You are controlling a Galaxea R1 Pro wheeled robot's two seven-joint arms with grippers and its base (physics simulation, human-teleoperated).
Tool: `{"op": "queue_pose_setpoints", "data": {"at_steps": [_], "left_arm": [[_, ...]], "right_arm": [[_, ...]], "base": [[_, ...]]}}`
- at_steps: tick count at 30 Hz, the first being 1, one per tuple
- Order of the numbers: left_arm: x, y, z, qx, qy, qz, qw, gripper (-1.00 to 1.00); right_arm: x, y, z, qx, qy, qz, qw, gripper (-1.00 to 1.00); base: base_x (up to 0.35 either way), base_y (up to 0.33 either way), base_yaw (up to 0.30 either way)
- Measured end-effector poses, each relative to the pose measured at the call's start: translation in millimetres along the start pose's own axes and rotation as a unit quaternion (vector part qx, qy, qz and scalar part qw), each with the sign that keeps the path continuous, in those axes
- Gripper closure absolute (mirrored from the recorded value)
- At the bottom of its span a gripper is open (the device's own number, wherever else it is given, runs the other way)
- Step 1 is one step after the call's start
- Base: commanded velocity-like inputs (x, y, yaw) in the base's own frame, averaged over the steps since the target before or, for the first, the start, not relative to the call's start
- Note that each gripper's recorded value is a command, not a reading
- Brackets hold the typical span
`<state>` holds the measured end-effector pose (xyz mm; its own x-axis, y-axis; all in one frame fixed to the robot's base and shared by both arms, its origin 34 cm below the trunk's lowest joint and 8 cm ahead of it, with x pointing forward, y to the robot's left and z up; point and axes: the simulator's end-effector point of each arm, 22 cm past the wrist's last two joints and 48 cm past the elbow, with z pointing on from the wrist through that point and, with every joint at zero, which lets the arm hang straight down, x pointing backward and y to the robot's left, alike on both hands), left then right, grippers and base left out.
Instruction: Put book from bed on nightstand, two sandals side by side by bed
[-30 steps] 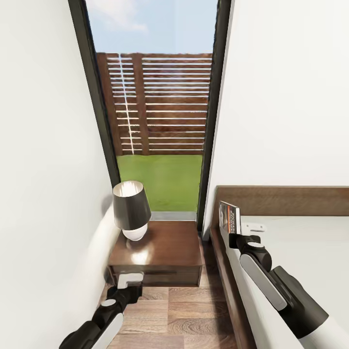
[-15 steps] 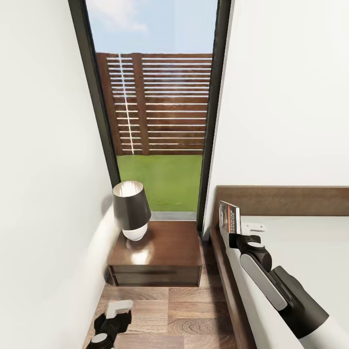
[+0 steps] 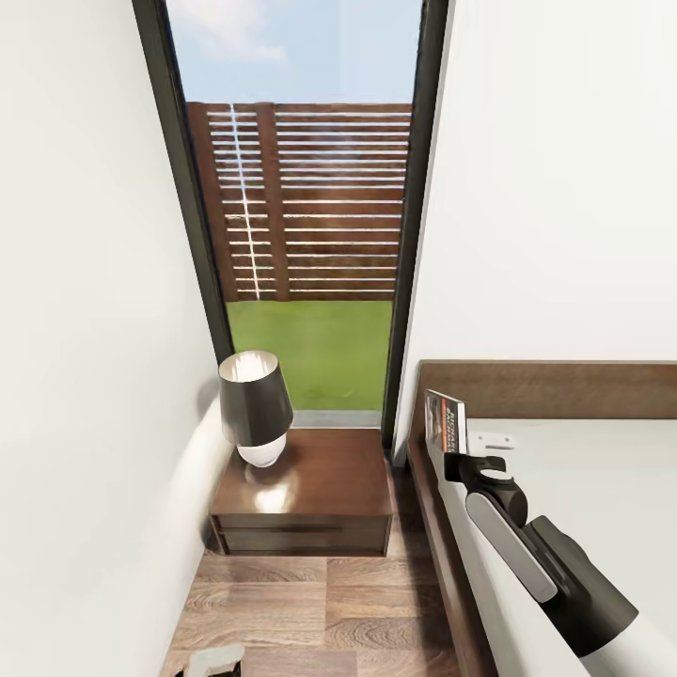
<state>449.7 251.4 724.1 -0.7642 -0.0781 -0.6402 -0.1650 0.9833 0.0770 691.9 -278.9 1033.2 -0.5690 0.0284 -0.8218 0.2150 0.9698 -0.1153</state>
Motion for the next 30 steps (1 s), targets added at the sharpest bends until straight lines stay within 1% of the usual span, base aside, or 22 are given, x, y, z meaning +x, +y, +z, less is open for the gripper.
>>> {"op": "queue_pose_setpoints", "data": {"at_steps": [3, 7, 9, 10, 11, 12, 14, 20, 26, 30], "left_arm": [[10.0, 8.5, 0.7, -0.009, 0.007, 0.003, 0.9999, -1.00], [17.2, 20.2, 2.1, -0.021, 0.007, 0.001, 0.9998, -1.00], [26.0, 32.3, 2.9, -0.034, 0.010, -0.012, 0.9993, -1.00], [31.9, 39.5, 3.2, -0.042, 0.015, -0.022, 0.9988, -1.00], [34.8, 42.5, 3.2, -0.046, 0.017, -0.027, 0.9984, -1.00], [42.0, 49.7, 3.0, -0.055, 0.024, -0.042, 0.9973, -1.00], [47.0, 54.1, 2.7, -0.061, 0.028, -0.051, 0.9965, -1.00], [48.8, 50.8, 2.1, -0.057, 0.030, -0.047, 0.9968, -1.00], [49.1, 49.3, 1.6, -0.056, 0.030, -0.047, 0.9969, -1.00], [49.1, 48.4, 1.7, -0.056, 0.030, -0.047, 0.9969, -1.00]], "right_arm": [[0.0, -0.3, 0.1, 0.000, 0.000, 0.000, 1.0000, 1.00], [-0.1, -0.2, 0.1, 0.000, 0.000, 0.000, 1.0000, 1.00], [-0.1, -0.5, 0.1, 0.001, 0.000, 0.000, 1.0000, 1.00], [-0.1, -0.3, 0.1, 0.000, 0.000, 0.000, 1.0000, 1.00], [-0.1, -0.3, 0.1, 0.000, 0.000, 0.000, 1.0000, 1.00], [-0.1, -0.3, 0.1, 0.000, 0.000, 0.000, 1.0000, 1.00], [1.1, 0.5, 0.2, -0.001, 0.002, 0.000, 1.0000, 1.00], [1.3, 0.5, 0.4, 0.000, 0.002, 0.000, 1.0000, 1.00], [1.9, 0.4, 0.3, 0.000, 0.003, 0.000, 1.0000, 1.00], [2.8, 0.2, 1.2, 0.000, 0.004, -0.001, 1.0000, 1.00]], "base": [[0.000, 0.000, 0.000], [0.000, 0.000, 0.000], [0.000, 0.000, 0.000], [0.000, 0.000, 0.000], [0.000, 0.000, 0.000], [0.000, 0.000, 0.000], [0.000, 0.000, 0.000], [0.005, 0.000, 0.000], [0.223, 0.000, 0.000], [0.126, 0.000, 0.000]]}}
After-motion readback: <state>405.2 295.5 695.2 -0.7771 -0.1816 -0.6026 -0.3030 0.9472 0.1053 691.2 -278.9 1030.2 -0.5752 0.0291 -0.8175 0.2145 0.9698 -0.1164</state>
